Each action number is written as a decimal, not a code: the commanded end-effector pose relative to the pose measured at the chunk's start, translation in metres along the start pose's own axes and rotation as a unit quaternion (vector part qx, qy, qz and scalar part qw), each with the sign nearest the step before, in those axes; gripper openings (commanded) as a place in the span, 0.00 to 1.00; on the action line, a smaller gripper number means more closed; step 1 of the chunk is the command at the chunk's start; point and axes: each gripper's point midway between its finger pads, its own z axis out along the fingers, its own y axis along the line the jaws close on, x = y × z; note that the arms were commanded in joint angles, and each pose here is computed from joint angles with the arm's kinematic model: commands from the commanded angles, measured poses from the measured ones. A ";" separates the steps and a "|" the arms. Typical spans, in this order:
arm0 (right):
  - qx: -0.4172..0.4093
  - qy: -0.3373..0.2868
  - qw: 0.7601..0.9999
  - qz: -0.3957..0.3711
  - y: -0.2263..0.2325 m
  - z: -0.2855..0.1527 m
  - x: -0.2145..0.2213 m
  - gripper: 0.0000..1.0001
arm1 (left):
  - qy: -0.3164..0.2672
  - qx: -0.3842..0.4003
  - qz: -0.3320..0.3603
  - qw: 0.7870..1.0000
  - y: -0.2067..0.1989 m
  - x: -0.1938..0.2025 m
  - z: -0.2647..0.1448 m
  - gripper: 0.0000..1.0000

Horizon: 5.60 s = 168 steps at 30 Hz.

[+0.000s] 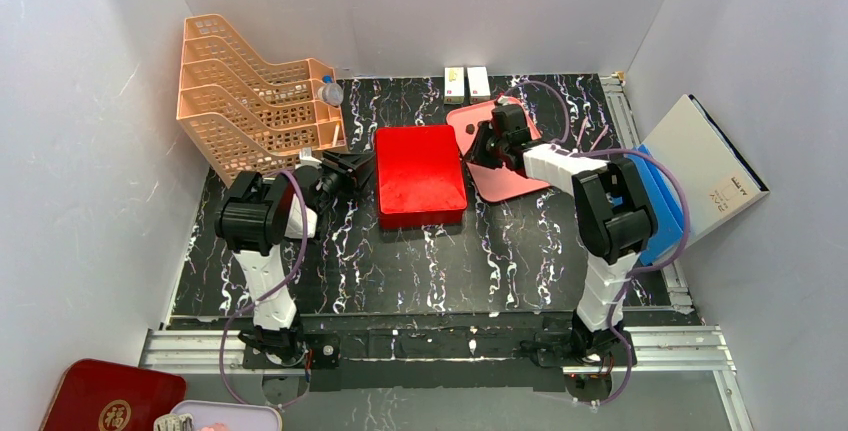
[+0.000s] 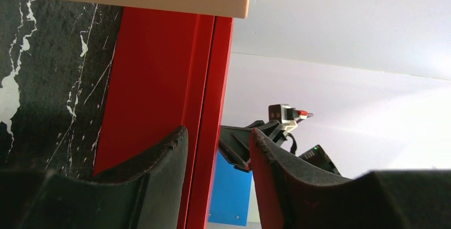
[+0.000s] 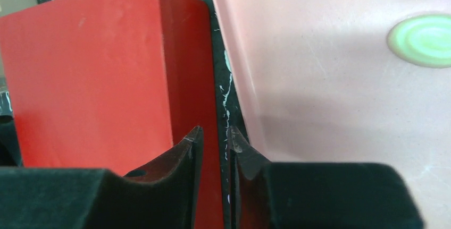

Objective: Pack the chocolate
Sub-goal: Close the box lid on the packing box.

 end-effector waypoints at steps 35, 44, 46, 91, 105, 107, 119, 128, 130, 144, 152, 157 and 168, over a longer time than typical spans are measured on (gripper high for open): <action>-0.089 0.027 0.996 -0.016 0.055 0.012 -0.001 0.28 | 0.016 0.004 0.005 1.000 0.003 0.000 0.013 0.45; -0.060 0.016 0.998 -0.029 0.045 0.010 -0.005 0.54 | 0.023 0.003 0.010 1.000 0.003 0.001 0.014 0.48; -0.056 0.012 0.998 -0.030 0.043 0.009 -0.008 0.55 | 0.024 0.003 0.011 1.000 0.003 0.001 0.015 0.48; -0.092 0.054 0.994 -0.016 0.049 0.016 -0.002 0.57 | 0.103 -0.014 0.050 0.993 0.001 0.010 0.028 0.47; -0.079 0.117 0.990 -0.013 0.041 0.033 0.026 0.54 | 0.143 -0.076 0.081 0.984 0.026 0.015 0.033 0.39; -0.076 0.124 0.989 -0.015 0.041 0.035 0.030 0.53 | 0.147 -0.083 0.084 0.982 0.028 0.015 0.033 0.38; -0.066 0.146 0.987 -0.027 0.042 0.040 0.042 0.53 | 0.155 -0.130 0.091 0.975 0.051 0.021 0.022 0.37; -0.057 0.157 0.986 -0.027 0.039 0.036 0.047 0.50 | 0.164 -0.184 0.101 0.964 0.073 0.038 0.004 0.31; -0.055 0.161 0.985 -0.027 0.037 0.034 0.049 0.50 | 0.162 -0.199 0.105 0.961 0.078 0.042 -0.001 0.31; -0.052 0.177 0.982 -0.027 0.031 0.022 0.062 0.49 | 0.161 -0.278 0.115 0.940 0.110 0.071 -0.036 0.29; -0.053 0.191 0.980 -0.022 0.031 0.025 0.067 0.47 | 0.165 -0.304 0.118 0.931 0.119 0.079 -0.039 0.24; -0.055 0.212 0.976 -0.011 0.029 0.029 0.077 0.33 | 0.169 -0.343 0.127 0.915 0.130 0.079 -0.042 0.01; -0.054 0.232 0.971 -0.006 0.024 0.029 0.089 0.29 | 0.171 -0.398 0.132 0.892 0.151 0.082 -0.055 0.07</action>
